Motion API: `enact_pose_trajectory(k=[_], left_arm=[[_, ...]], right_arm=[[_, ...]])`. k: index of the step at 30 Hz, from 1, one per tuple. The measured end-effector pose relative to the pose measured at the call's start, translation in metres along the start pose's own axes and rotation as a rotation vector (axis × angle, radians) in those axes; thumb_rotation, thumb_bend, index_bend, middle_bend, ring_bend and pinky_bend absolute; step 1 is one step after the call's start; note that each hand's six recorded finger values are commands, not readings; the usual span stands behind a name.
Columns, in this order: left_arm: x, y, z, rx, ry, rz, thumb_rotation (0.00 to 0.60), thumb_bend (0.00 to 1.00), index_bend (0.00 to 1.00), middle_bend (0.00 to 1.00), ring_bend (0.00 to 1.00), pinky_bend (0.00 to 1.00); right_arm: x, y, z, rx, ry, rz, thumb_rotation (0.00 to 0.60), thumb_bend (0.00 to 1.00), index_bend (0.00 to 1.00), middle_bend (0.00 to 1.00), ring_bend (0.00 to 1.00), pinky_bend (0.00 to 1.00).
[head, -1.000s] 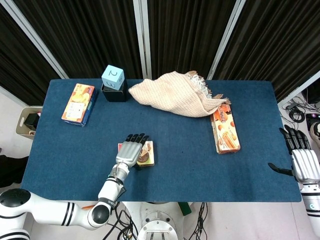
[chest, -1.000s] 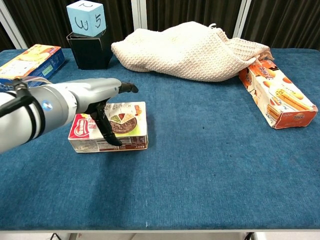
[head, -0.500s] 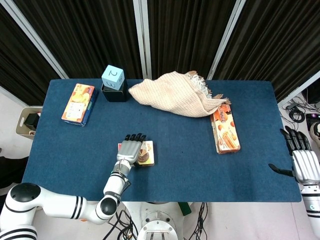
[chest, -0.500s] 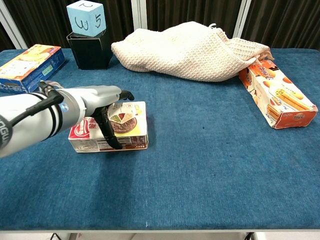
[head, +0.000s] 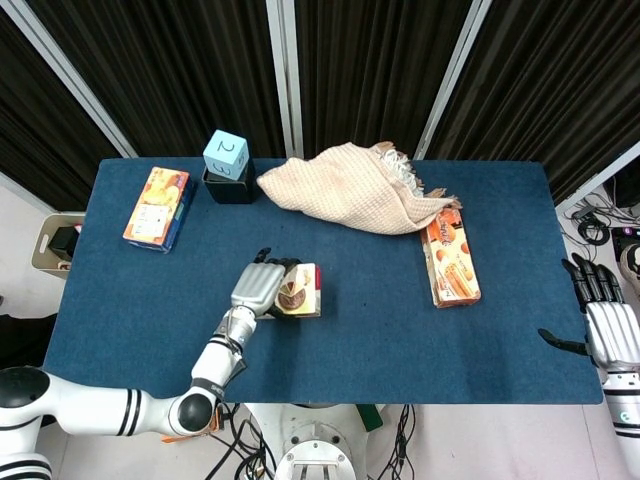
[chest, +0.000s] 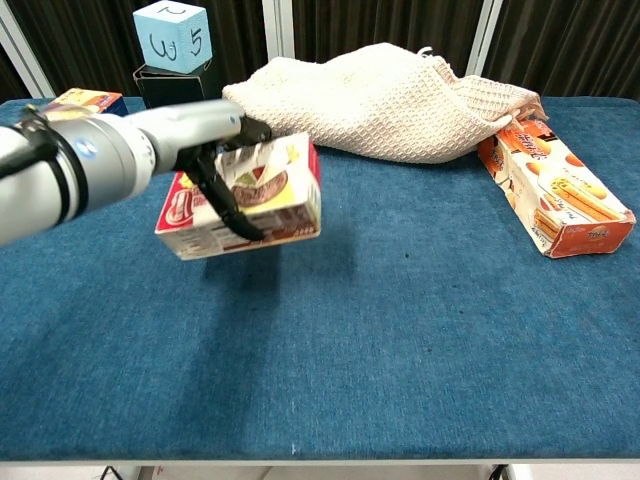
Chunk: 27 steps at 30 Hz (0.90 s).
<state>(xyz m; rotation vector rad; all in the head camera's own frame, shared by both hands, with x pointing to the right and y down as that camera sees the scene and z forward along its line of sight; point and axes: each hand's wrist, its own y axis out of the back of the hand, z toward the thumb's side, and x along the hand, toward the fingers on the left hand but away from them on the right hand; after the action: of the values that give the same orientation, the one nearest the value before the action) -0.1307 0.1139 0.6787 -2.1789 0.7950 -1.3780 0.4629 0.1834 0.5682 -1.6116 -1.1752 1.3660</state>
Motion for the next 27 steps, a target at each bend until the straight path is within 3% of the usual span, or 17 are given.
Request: enact_pose_trajectory(k=[5,12,15,27], left_arm=[[0.001,0.011,0.001,-0.221,-0.083,-0.006,0.6,0.0,0.36,0.37,0.22,0.12],[0.011,0.014,-0.001,-0.569,-0.196,-0.04,0.6,0.0,0.36,0.35,0.17,0.05],[0.018,0.012,-0.006,-0.664,-0.237,-0.042,0.6,0.0,0.36,0.34,0.17,0.04],[0.048,-0.024,-0.043,-0.688,-0.279,0.034,0.6,0.0,0.36,0.34,0.16,0.03]], right_arm=[[0.001,0.0,0.001,0.002,-0.001,0.0,0.6,0.15,0.0,0.04,0.0,0.0],[0.001,0.0,0.002,0.005,-0.005,0.003,0.6,0.15,0.0,0.04,0.0,0.0],[0.002,0.001,0.001,0.008,-0.012,0.0,0.6,0.15,0.0,0.04,0.0,0.0],[0.004,0.003,0.0,0.012,-0.028,-0.003,0.6,0.15,0.0,0.04,0.0,0.0]])
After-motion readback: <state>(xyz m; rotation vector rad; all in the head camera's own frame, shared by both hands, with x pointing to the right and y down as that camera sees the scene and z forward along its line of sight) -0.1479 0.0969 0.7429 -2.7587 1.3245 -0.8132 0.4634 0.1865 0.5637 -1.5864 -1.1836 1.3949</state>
